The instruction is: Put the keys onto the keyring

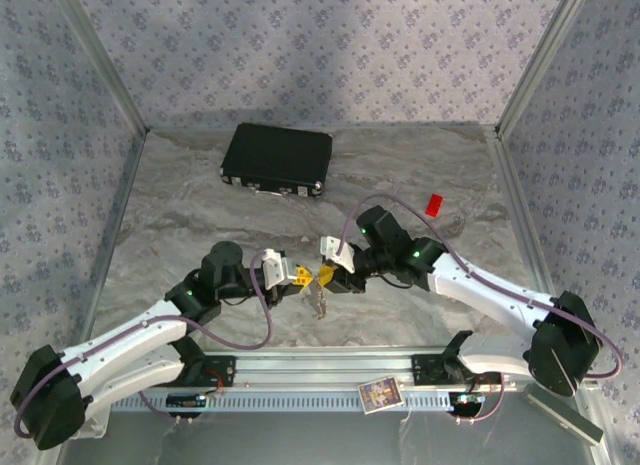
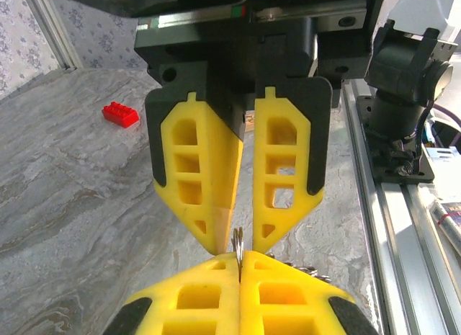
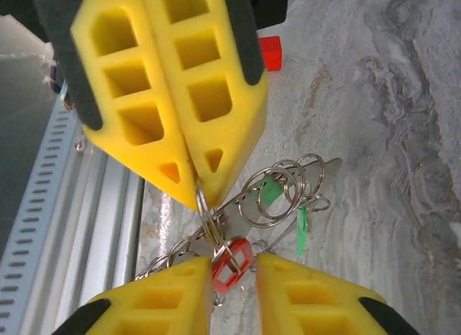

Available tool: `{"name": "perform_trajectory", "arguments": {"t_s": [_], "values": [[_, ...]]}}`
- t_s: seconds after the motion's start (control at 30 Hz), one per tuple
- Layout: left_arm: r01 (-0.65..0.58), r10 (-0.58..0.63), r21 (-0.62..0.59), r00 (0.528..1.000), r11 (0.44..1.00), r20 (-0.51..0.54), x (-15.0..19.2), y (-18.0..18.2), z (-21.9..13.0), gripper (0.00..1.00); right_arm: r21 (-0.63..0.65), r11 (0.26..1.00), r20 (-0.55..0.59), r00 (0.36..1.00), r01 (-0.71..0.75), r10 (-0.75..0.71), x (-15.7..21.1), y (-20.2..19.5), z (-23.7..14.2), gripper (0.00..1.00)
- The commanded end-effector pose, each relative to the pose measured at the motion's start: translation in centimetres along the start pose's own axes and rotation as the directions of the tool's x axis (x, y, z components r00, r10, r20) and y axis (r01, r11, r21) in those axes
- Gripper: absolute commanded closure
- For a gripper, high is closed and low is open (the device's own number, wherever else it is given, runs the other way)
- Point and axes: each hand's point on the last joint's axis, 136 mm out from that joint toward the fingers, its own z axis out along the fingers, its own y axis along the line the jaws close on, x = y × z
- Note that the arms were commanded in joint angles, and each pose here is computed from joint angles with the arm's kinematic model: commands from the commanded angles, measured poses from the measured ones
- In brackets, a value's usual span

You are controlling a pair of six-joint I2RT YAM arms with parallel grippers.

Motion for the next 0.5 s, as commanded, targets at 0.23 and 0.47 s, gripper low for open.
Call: {"name": "perform_trajectory", "arguments": {"t_s": [0.23,0.47], "values": [[-0.034,0.032,0.022,0.996,0.999,0.084,-2.0,-0.5,-0.2,1.0,-0.001,1.0,0.11,0.994,0.029,-0.029,-2.2,0.4,-0.8,0.71],[-0.031,0.029,0.021,0.996,0.999,0.084,-2.0,-0.5,-0.2,1.0,-0.014,1.0,0.114,0.993,0.022,-0.021,-2.5,0.3,-0.1,0.94]]}}
